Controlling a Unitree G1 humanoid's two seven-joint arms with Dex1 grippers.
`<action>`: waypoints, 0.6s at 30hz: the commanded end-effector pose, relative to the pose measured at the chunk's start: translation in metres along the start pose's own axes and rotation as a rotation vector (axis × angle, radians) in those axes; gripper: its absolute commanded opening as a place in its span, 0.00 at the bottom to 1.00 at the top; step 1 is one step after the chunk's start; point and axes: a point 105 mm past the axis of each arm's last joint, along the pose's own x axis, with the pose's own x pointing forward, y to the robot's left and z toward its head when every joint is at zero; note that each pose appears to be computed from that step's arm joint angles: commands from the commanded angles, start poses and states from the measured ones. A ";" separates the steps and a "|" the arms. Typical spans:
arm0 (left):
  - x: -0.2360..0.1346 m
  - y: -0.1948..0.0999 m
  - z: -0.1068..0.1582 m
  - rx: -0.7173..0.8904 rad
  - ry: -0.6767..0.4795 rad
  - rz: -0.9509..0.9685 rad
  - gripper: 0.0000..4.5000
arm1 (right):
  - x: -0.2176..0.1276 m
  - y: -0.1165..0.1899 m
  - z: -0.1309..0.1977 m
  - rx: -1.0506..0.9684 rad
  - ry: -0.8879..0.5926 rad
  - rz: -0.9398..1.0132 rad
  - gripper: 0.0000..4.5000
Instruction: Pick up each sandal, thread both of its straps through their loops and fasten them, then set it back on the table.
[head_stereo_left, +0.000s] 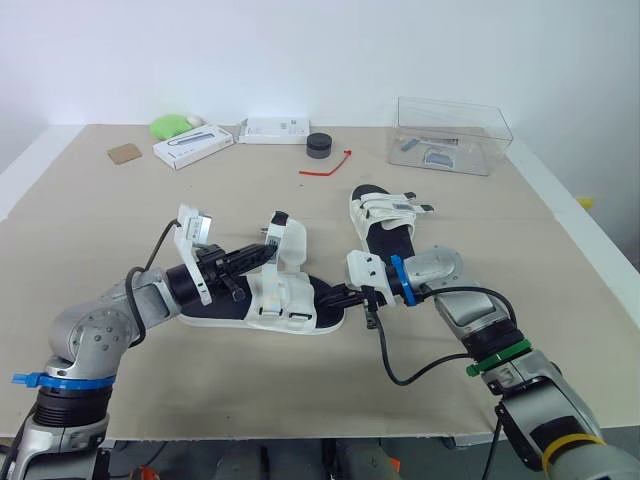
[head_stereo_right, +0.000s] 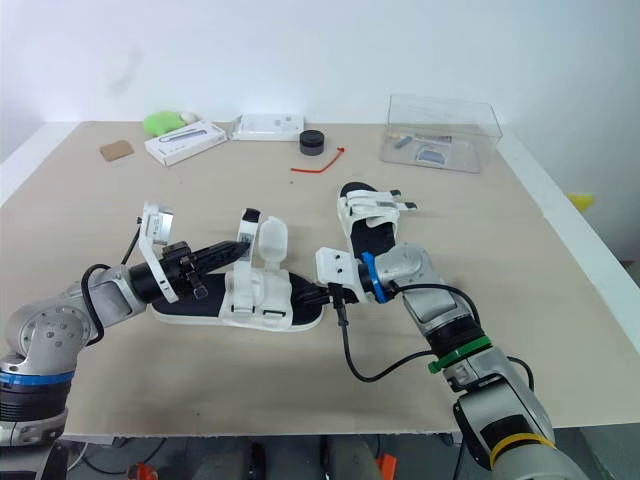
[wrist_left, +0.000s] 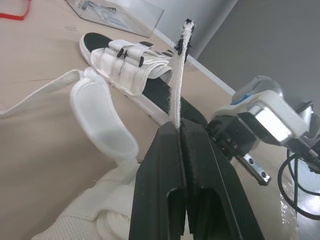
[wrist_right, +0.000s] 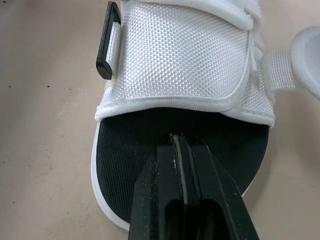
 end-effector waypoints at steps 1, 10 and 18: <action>0.007 -0.004 0.005 0.036 -0.013 -0.030 0.01 | 0.000 0.008 -0.021 0.043 0.085 0.027 0.00; 0.002 0.020 -0.013 0.043 0.029 0.034 0.01 | -0.002 0.008 -0.021 0.048 0.088 0.015 0.00; -0.004 0.037 -0.022 0.059 0.060 0.094 0.01 | -0.003 0.008 -0.021 0.050 0.090 0.009 0.00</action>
